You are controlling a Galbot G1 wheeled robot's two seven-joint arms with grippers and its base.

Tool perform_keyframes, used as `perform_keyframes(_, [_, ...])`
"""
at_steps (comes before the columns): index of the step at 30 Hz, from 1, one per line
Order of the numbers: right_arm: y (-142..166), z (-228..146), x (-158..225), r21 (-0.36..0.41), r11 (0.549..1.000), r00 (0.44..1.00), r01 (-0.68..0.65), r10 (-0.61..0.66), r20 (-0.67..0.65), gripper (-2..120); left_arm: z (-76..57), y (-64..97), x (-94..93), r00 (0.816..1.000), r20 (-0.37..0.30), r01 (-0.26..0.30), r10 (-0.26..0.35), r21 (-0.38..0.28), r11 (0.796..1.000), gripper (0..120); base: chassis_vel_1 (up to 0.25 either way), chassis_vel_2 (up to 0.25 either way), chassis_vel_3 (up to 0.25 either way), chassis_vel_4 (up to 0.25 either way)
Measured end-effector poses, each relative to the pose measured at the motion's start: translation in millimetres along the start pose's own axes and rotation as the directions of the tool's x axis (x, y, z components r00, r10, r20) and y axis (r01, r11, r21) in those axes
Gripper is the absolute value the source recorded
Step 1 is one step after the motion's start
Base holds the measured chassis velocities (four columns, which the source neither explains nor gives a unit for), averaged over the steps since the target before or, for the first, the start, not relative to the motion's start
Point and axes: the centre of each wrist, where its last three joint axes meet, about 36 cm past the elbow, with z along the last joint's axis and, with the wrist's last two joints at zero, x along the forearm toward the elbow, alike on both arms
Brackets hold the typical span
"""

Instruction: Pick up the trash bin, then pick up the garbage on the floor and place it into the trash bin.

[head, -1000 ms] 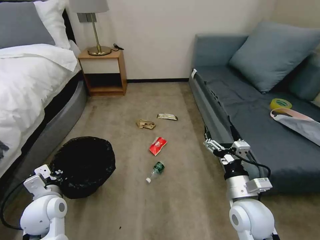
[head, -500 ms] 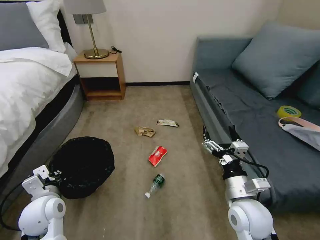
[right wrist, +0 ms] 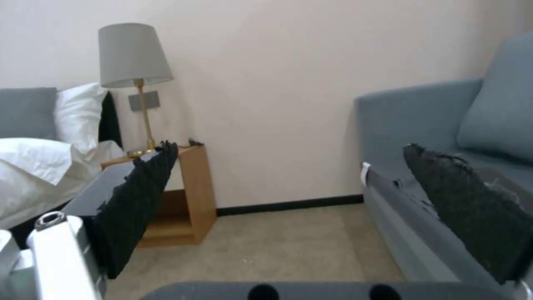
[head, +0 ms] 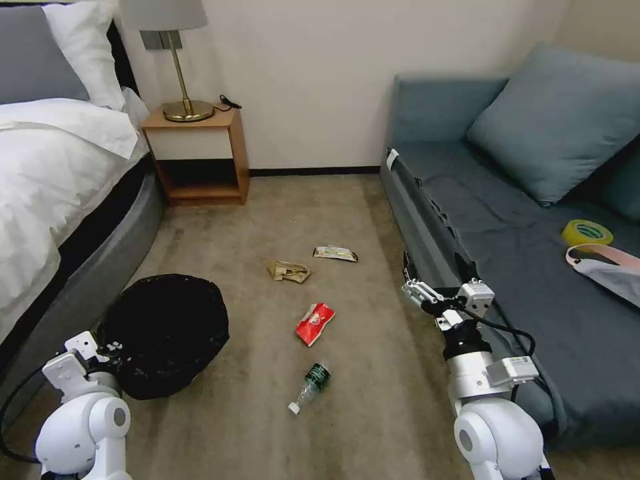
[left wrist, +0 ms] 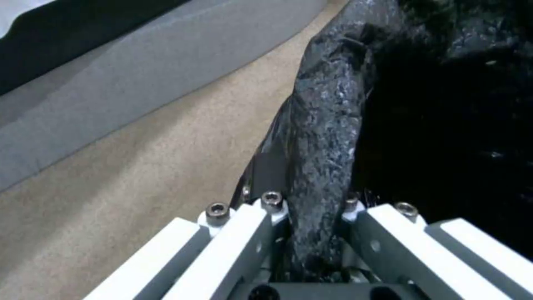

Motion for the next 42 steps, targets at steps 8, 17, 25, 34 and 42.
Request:
perform_keyframes(8, [5.6,11.0,-10.4,0.007,0.998,0.998,0.065,-0.065,0.011,100,-0.4,1.7,3.7,1.000,-0.001,-0.009,0.009,0.007,1.000,1,-0.004,0.009,0.009,-0.017])
perform_keyframes(17, [37.5,37.8,-38.2,-0.069,0.970,0.970,0.234,-0.238,-0.052,100,1.6,8.9,7.4,1.000,-0.006,0.003,-0.003,-0.002,1.000,1,0.000,0.000,0.000,0.000])
perform_keyframes(25, [52.0,66.1,-68.2,-0.086,0.917,0.893,0.390,-0.399,-0.209,100,3.8,15.5,11.8,1.000,-0.006,0.018,-0.018,-0.012,1.000,1,0.000,0.000,0.000,0.000])
perform_keyframes(34, [22.1,74.9,-83.5,-0.054,0.863,0.770,0.502,-0.474,-0.426,100,4.2,10.1,11.7,1.000,0.000,0.010,-0.010,-0.025,1.000,1,0.000,0.000,0.000,0.000])
perform_keyframes(42, [2.8,109.1,-88.7,0.055,0.734,0.658,0.676,-0.569,-0.493,100,5.8,8.9,11.6,1.000,0.004,0.016,-0.016,-0.043,0.999,1,0.000,0.000,0.000,0.000])
